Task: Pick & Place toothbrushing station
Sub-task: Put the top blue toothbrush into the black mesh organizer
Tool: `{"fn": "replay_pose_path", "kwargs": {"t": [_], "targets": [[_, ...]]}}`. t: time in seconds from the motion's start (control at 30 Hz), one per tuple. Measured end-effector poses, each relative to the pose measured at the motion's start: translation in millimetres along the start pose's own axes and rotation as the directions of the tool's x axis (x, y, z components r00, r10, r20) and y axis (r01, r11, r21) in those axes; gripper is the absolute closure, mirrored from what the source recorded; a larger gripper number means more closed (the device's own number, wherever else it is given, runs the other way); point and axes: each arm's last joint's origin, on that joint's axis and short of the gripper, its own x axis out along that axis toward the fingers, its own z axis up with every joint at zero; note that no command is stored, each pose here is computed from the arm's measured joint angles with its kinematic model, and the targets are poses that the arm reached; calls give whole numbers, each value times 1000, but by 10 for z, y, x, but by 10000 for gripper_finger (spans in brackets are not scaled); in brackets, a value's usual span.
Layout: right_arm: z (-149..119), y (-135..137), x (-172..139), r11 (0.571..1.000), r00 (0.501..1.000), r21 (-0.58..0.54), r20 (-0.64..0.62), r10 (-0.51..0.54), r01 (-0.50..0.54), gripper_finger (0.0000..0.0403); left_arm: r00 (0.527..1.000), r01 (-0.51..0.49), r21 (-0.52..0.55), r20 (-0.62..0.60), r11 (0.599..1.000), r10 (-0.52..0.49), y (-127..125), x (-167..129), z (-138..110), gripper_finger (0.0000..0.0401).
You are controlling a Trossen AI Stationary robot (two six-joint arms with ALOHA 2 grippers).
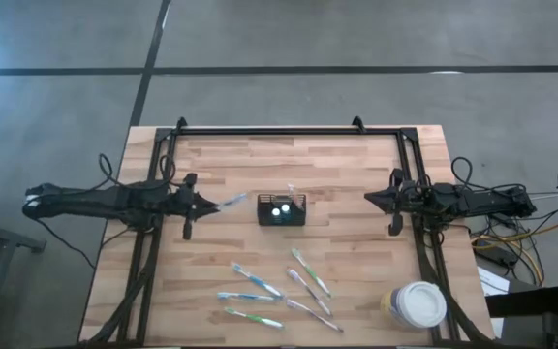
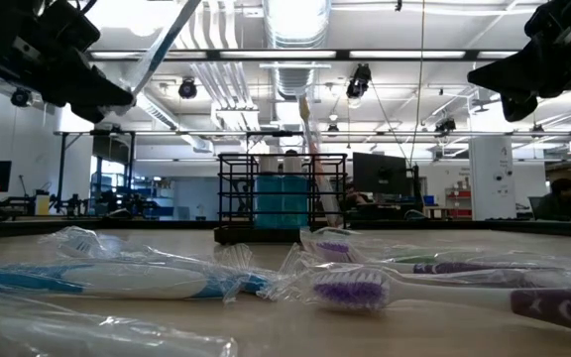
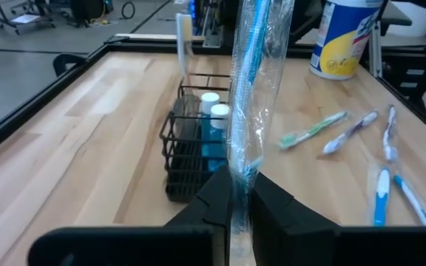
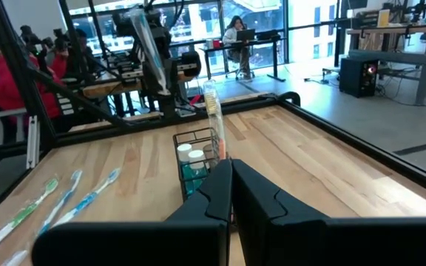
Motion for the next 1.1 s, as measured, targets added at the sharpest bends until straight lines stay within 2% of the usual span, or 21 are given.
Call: {"fn": "replay_pose_path", "kwargs": {"t": [0.33,0.5,0.63,0.77,0.87,1.0,1.1], "targets": [[-1,0,0,1000,1000,0,-1,0,0,394,999,-17,-7,44,1000,17,21,-56,-52,375],[0,0,0,1000,1000,0,0,0,0,394,994,-39,-35,105,999,43,28,-88,68,372],[1,0,0,1000,1000,0,1,-1,1,394,985,-120,-39,123,992,124,41,-202,458,378],[1,0,0,1000,1000,0,1,-1,1,394,977,-210,55,57,976,207,45,-369,1030,372],[1,0,0,1000,1000,-1,1,-1,1,394,944,-319,125,-41,939,326,62,-436,1452,369],[1,0,0,1000,1000,-6,1,-1,1,394,847,-418,281,-224,864,482,79,-322,1874,376],[1,0,0,1000,1000,-8,1,-1,1,394,735,-418,437,-352,796,579,88,-116,2076,376]]}}
